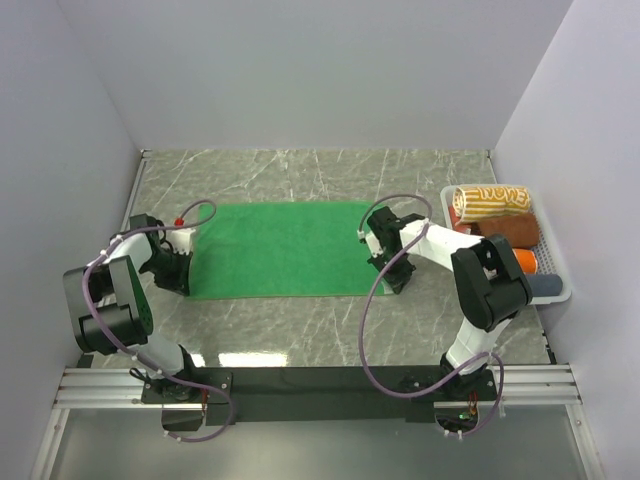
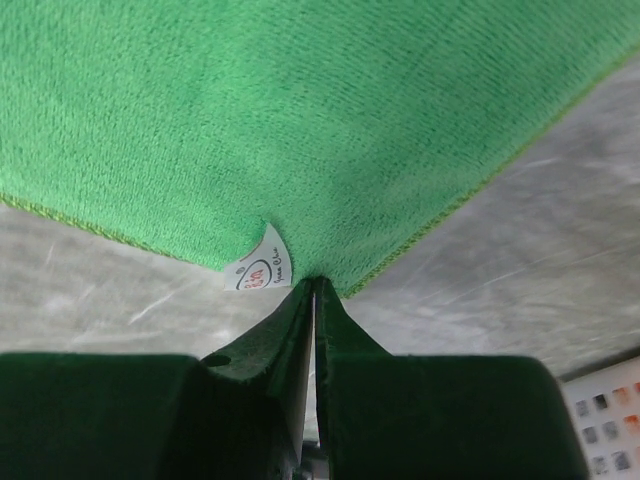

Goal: Roll the towels
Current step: Flatten the towel

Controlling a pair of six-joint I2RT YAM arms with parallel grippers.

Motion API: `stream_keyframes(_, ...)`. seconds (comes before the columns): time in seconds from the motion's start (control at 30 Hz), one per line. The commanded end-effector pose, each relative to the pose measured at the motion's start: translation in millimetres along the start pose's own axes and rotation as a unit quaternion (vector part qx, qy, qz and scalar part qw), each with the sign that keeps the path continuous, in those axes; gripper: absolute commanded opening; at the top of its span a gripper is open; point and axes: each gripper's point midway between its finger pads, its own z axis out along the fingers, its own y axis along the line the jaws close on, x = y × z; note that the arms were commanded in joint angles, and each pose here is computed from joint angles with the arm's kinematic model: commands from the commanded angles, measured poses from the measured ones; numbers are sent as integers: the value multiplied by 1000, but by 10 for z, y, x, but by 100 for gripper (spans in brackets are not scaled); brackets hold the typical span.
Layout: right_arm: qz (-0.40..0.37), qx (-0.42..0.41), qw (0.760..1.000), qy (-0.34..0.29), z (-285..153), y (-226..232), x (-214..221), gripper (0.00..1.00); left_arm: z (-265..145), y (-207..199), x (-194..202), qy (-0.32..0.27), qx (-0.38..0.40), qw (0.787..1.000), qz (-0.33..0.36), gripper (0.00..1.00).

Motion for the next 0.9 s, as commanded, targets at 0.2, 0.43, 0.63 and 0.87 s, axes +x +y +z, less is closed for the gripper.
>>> stream_keyframes(0.2,-50,-30,995,76,-31,243,414,10,-109,81,312,58,-31,998,15,2)
stream_keyframes(0.43,-47,-49,997,40,-212,294,197,31,-319,-25,-13,19,6,999,25,30)
stream_keyframes(0.63,-34,-48,996,-69,-663,171,-384,63,-750,-75,-763,-74,45,994,60,57)
stream_keyframes(0.87,21,-11,983,-183,-1060,-529,-1272,63,-848,225,-1742,-173,47,982,56,56)
